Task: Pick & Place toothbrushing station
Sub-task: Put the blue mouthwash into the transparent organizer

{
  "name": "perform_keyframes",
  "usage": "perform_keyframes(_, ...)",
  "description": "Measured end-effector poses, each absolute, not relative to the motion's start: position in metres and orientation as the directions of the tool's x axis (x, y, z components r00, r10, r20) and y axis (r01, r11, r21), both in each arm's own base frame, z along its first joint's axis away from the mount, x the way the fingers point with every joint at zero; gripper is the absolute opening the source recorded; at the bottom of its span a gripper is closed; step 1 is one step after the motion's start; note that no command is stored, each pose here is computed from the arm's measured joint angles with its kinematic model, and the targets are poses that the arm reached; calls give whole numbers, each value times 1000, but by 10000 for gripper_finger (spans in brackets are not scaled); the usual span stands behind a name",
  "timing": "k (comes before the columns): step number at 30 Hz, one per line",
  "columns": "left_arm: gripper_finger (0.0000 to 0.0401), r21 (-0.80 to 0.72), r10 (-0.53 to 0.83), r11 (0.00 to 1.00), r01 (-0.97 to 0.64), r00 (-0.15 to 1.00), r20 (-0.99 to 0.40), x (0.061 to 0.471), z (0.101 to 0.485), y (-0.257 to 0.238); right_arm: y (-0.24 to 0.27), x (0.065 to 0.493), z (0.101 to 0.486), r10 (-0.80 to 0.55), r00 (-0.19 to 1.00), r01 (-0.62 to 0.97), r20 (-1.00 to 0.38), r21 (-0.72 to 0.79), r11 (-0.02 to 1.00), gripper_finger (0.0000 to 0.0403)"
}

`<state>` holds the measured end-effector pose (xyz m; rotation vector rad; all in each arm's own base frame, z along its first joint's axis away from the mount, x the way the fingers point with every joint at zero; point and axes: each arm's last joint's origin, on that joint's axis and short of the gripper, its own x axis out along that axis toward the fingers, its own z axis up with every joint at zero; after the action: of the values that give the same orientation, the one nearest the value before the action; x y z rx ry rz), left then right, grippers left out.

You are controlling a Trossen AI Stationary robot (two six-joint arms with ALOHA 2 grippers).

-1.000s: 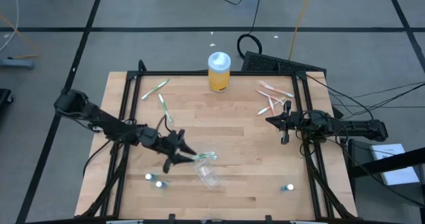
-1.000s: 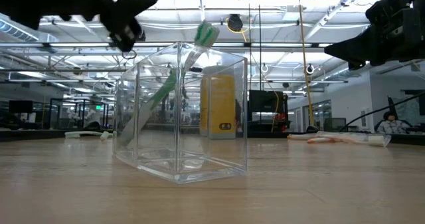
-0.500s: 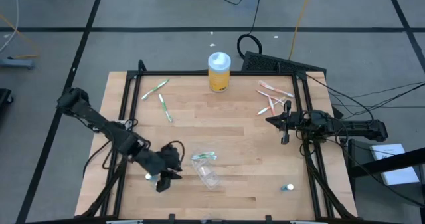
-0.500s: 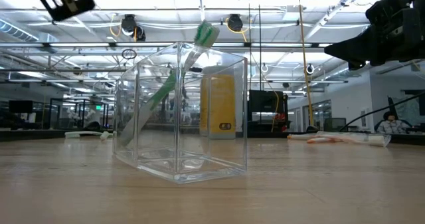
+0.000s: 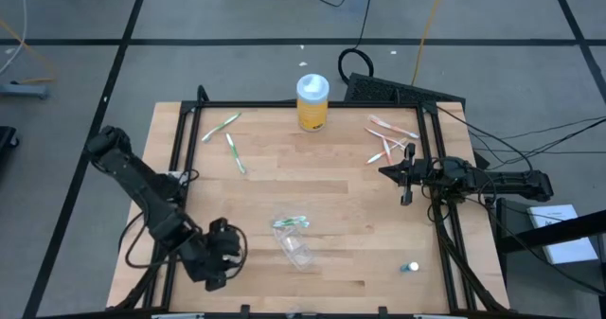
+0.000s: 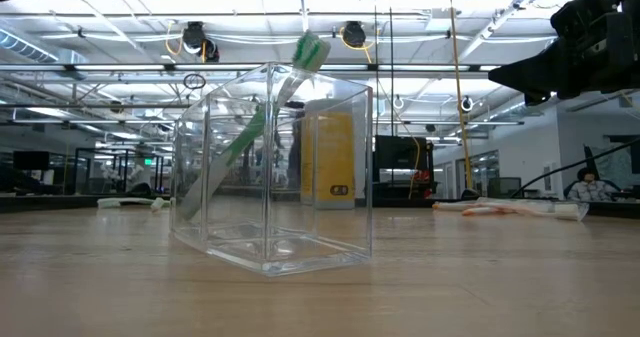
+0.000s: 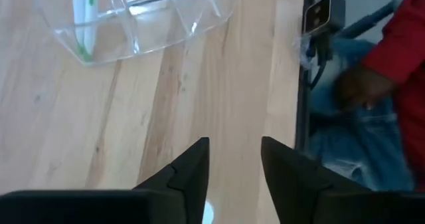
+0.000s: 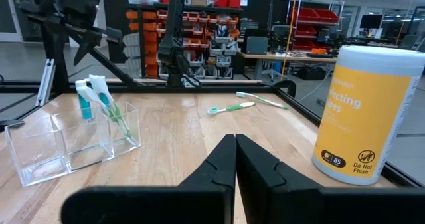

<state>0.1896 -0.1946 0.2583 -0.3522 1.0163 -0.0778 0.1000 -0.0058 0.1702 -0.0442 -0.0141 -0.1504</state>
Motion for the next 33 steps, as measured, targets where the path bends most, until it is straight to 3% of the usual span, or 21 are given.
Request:
perform_keyframes(12, 60, -325, -294, 945, -30, 356, -887, 180, 239, -213, -6, 100, 170, -149, 989, 150, 18, -43, 988, 4)
perform_keyframes(20, 41, -329, -232, 927, -178, 417, -879, 188, 239, -206, -6, 100, 170, -149, 989, 150, 18, -43, 988, 4)
perform_keyframes(24, 61, -371, -233, 878, -304, 406, -884, 199, 239, -195, -6, 100, 170, -149, 989, 150, 18, -43, 988, 4)
perform_keyframes(28, 112, -405, -264, 833, -378, 372, -890, 212, 239, -182, -6, 100, 170, -150, 989, 150, 17, -43, 988, 4)
perform_keyframes(33, 179, -449, -393, 868, -212, 259, -882, 214, 239, -178, -6, 100, 170, -150, 989, 150, 18, -43, 988, 4)
